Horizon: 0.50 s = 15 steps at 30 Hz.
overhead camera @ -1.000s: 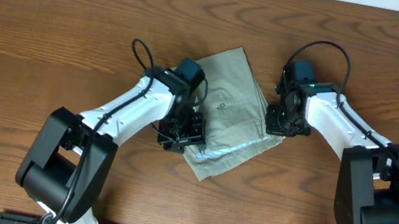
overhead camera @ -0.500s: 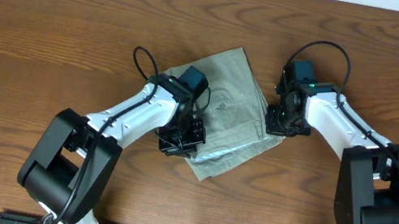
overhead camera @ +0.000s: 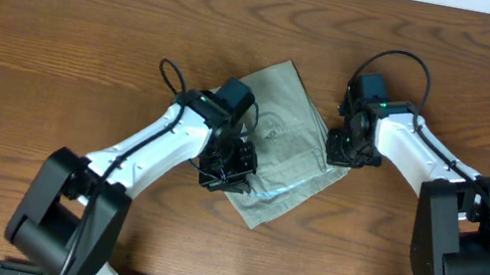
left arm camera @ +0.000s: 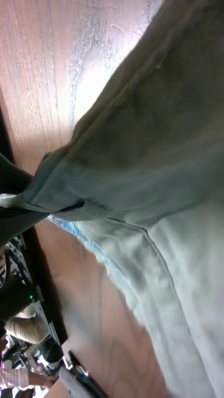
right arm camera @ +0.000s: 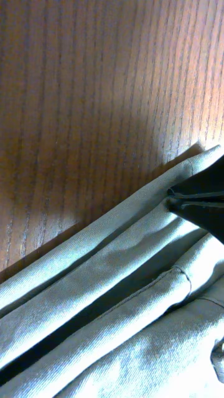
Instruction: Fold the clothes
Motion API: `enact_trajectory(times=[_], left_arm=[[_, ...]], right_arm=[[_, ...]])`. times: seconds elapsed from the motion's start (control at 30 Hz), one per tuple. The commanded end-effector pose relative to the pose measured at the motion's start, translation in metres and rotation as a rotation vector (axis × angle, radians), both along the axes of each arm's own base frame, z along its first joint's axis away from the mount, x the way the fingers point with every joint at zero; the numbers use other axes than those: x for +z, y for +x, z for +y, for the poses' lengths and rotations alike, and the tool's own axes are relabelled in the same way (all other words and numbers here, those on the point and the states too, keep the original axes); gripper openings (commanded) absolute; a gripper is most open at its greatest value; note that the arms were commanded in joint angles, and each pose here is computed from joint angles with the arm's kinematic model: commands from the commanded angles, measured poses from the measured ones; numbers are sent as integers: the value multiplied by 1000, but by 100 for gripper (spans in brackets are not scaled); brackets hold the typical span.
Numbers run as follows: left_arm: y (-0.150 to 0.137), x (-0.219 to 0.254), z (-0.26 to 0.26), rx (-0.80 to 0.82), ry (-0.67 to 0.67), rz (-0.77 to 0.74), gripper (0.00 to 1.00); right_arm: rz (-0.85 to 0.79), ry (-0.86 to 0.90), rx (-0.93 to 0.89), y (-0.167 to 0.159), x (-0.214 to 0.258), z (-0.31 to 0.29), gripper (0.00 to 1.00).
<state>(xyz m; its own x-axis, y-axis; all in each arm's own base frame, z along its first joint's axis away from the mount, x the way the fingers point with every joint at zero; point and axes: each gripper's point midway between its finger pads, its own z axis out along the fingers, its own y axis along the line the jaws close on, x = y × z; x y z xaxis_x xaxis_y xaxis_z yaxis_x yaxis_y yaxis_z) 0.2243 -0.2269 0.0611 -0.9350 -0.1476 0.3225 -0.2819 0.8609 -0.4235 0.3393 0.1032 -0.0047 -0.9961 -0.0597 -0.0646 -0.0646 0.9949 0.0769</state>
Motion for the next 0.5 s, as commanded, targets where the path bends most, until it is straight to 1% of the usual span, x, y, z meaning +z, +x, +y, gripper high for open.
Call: enact_trajectory(times=[0.0,0.1,0.2,0.27,0.37,0.47], left_arm=[[1,-1,3,5,20,-19,6],[6,-1,1,2,12,-43,7],[11,0,-2,1,-2,-67,7],[12,0,-3,1,-5,-72,7],[12,0,-3,1,-5,-73,7],[15,0,-4,1,-10,-83,8]], right_arm=[[63,-45,-16,-14,-9,-11,1],[38,-3,-17,-4,18,-3,1],[14,98,1,0,51,15,4],[12,172,16,-6,71,27,6],[54,242,37,-26,88,38,7],[108,276,108,-44,88,51,2]])
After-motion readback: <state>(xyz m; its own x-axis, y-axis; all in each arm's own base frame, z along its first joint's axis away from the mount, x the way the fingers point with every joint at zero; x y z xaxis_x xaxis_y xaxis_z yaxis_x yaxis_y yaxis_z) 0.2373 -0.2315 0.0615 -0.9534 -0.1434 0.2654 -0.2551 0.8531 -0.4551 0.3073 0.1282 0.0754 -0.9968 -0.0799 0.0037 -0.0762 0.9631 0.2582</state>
